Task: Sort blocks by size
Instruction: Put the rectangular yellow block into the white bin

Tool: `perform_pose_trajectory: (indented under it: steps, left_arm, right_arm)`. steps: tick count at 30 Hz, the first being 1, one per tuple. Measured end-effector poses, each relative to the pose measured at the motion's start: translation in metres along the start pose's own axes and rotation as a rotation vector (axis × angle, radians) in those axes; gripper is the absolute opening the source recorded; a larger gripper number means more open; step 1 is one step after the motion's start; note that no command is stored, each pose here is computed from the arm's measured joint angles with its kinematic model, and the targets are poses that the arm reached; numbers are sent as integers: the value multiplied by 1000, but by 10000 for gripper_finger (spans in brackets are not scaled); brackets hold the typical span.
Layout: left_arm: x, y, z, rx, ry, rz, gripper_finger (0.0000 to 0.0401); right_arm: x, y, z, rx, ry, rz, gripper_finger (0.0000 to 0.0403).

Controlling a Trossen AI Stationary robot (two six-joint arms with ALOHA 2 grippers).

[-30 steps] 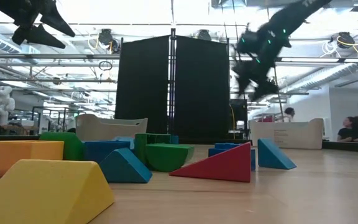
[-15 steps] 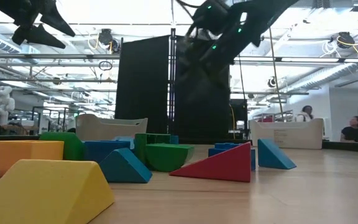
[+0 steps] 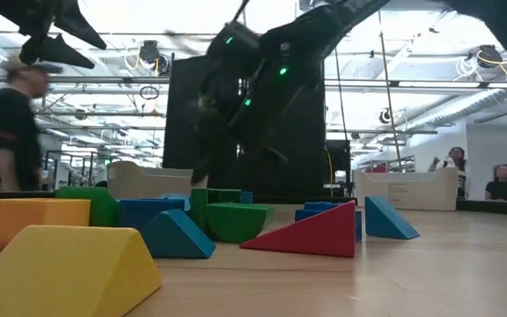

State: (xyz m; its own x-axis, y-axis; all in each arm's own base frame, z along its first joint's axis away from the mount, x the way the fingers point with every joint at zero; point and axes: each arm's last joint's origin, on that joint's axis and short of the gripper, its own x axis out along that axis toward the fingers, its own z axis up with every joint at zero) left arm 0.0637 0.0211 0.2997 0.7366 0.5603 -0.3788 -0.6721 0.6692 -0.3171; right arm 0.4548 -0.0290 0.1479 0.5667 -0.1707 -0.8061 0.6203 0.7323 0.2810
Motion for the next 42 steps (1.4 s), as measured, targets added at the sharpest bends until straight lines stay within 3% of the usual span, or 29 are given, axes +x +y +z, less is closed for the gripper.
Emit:
perform_pose_trajectory:
  steps: [5, 11, 17, 20, 25, 29, 33, 42]
  left_arm:
    - [0, 0, -1, 3, 13, -13, 281]
    - [0, 1, -2, 19, 27, -4, 281]
    - [0, 1, -2, 42, 28, -3, 281]
    - [0, 1, -2, 43, 28, -3, 281]
    - [0, 1, -2, 45, 27, -2, 281]
    - [0, 1, -2, 44, 27, -2, 281]
    - [0, 1, -2, 40, 27, -2, 281]
    - [0, 1, -2, 39, 21, 6, 281]
  right_arm:
    - [14, -3, -6, -19, 111, -126, 261]
    - [14, 0, -8, 44, 123, -113, 253]
    - [11, -5, -15, 5, 186, -183, 244]
    - [10, -8, -18, -47, 220, -219, 210]
    - [9, -10, -19, -103, 234, -240, 103]
    - [4, -9, -17, -149, 235, -228, 102]
    - [-15, -16, -11, -168, 267, -260, 102]
    - [-105, -69, 26, -245, 225, -586, 102]
